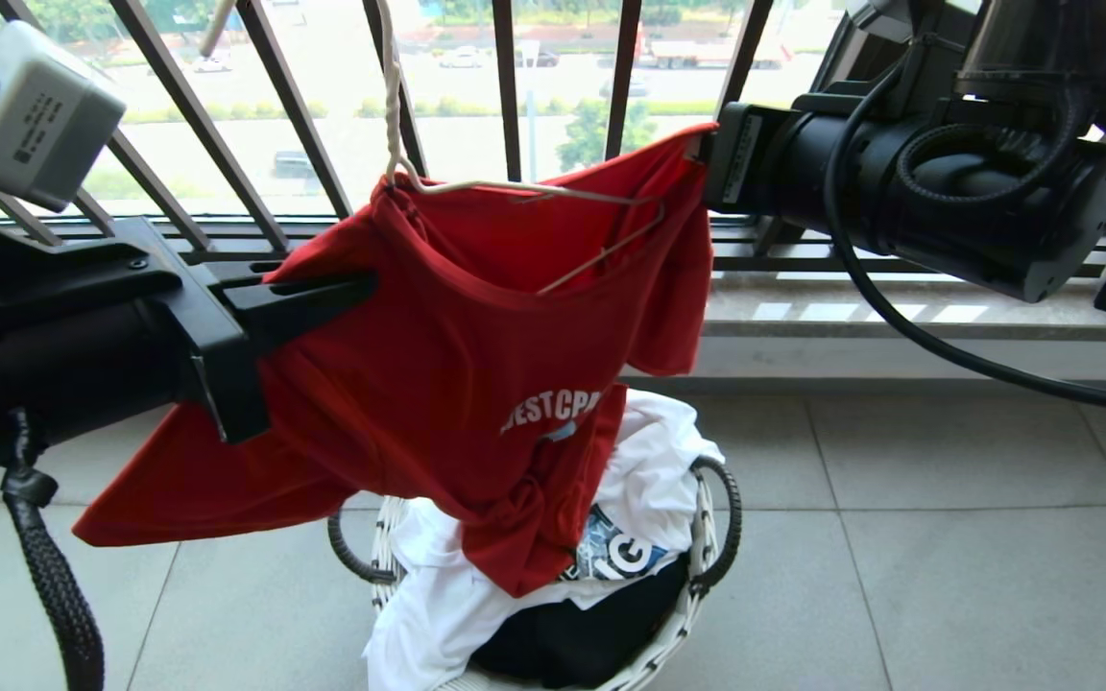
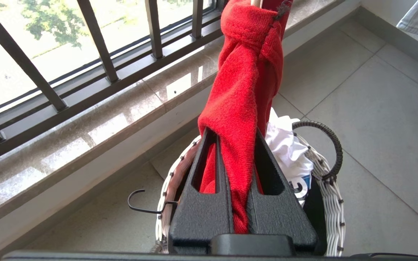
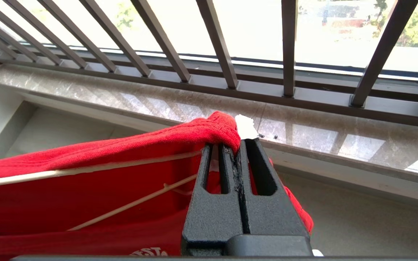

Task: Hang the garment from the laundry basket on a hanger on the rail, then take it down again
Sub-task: Hang the clothes on the clothes rack

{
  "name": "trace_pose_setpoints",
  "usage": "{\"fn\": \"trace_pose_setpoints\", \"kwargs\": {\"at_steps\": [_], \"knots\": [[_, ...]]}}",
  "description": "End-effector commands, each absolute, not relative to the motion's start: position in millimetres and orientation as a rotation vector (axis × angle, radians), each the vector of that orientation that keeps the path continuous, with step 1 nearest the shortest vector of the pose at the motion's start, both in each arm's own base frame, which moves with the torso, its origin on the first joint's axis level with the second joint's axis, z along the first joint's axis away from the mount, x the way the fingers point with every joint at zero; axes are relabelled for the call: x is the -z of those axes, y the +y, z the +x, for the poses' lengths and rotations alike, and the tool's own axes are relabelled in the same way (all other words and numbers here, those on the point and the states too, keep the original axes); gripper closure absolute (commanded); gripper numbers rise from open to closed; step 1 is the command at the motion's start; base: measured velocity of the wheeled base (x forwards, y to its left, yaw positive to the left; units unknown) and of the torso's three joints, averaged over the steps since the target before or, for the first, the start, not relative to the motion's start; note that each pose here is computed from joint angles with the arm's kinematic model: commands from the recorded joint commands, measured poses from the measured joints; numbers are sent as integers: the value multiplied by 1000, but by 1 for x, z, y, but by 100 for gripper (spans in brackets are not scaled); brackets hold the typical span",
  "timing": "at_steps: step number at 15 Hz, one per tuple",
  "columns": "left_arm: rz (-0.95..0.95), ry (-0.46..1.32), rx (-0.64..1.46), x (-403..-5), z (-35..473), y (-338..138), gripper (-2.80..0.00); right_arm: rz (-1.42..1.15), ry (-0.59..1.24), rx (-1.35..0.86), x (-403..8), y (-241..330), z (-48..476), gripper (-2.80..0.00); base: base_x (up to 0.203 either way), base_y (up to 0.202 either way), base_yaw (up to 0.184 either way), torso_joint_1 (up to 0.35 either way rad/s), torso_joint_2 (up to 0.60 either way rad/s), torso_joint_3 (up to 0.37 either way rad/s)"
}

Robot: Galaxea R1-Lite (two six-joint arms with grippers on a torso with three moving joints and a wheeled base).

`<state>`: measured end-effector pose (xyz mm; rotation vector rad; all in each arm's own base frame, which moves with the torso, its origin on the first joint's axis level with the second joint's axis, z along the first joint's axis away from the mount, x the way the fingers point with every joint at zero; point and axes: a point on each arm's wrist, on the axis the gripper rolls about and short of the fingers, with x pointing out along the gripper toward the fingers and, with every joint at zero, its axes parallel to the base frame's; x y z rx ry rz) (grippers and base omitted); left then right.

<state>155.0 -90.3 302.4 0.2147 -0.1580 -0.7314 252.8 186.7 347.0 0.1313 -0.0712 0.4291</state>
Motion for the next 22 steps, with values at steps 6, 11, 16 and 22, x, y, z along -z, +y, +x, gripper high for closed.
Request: {"fn": "trace_pose_setpoints", "kwargs": {"at_steps": [6, 11, 16, 22], "knots": [[221, -116, 752, -293, 163, -96, 0, 127, -54, -451, -342, 194, 251, 0, 0, 0, 0, 0, 0, 0], [218, -59, 801, -281, 170, -110, 0, 125, -36, -489, -337, 208, 239, 0, 0, 0, 0, 0, 0, 0], [219, -39, 811, -272, 181, -119, 0, 148, -68, -505, -339, 213, 231, 0, 0, 0, 0, 0, 0, 0], [192, -54, 834, -259, 193, -134, 0, 160, -46, -582, -335, 224, 208, 0, 0, 0, 0, 0, 0, 0]]}}
